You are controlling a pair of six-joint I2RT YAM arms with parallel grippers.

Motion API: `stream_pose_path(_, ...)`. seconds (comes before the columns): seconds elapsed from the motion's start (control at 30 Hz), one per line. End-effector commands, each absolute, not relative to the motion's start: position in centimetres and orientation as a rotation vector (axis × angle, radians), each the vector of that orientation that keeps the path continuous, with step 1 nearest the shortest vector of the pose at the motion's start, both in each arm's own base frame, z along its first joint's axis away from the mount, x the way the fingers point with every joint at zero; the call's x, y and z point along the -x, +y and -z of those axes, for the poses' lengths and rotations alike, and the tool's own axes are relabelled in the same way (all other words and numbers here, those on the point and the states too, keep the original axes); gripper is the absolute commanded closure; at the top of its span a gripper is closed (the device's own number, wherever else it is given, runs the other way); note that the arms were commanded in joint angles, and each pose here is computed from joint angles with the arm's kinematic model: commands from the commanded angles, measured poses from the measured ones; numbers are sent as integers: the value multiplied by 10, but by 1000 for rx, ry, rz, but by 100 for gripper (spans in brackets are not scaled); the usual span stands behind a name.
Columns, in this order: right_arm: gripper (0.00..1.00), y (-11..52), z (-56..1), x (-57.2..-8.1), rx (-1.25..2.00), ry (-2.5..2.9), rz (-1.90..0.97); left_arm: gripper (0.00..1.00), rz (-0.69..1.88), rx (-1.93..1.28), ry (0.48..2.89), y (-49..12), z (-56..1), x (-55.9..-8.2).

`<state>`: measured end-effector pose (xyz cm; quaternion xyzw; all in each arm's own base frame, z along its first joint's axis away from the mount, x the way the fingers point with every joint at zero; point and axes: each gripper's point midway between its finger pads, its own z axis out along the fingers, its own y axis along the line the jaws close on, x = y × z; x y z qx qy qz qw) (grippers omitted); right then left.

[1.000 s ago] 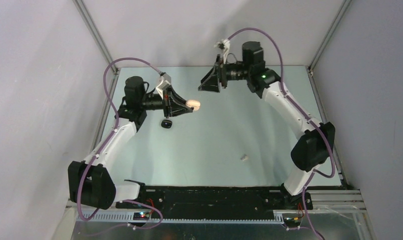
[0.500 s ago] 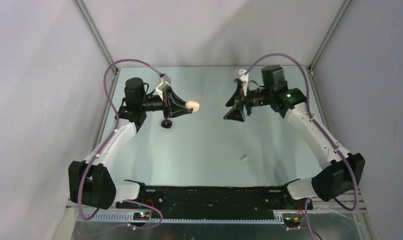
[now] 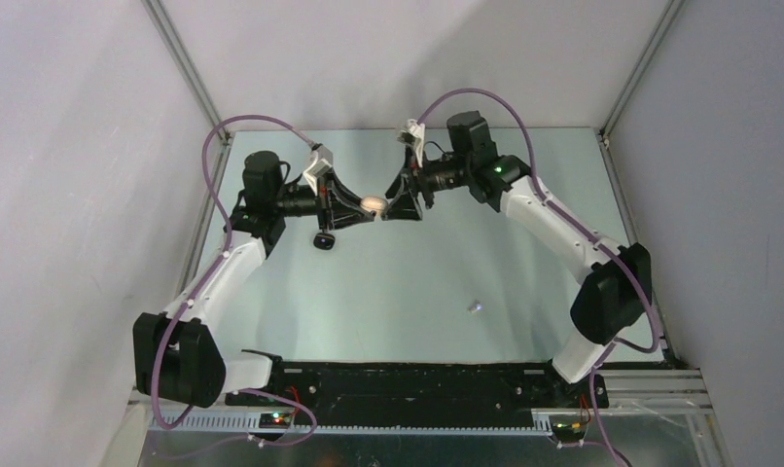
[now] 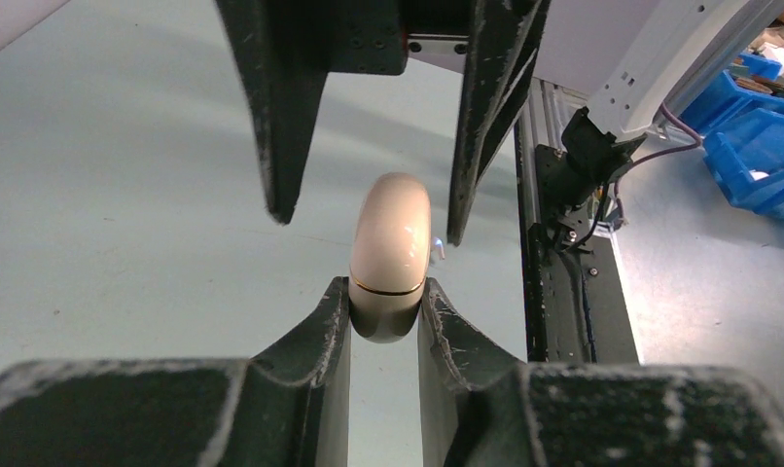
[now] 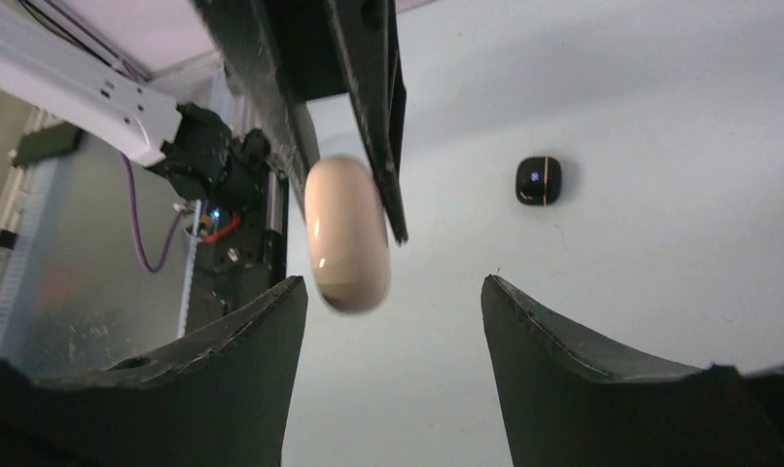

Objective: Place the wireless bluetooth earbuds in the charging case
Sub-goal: Open the charging case.

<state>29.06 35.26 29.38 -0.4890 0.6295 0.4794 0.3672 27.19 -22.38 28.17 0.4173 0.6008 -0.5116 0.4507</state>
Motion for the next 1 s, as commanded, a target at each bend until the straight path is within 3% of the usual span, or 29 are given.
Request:
stream_pose_path(0.0,30,373,-329,-305,1149,1571,-1314,100,1233,-1093,1386,-225,-302,-263)
stream_pose_path(0.27,32,369,-334,-332,1001,1644,-1377,100,1237,-1102,1377,-225,-303,-260)
stream_pose_path(0.77,32,365,-332,-337,960,1664,-1395,100,1237,-1089,1390,-225,-303,-262)
stream_pose_path(0.97,30,357,-371,-329,986,1541,-1432,100,1246,-1074,1409,-224,-300,-263)
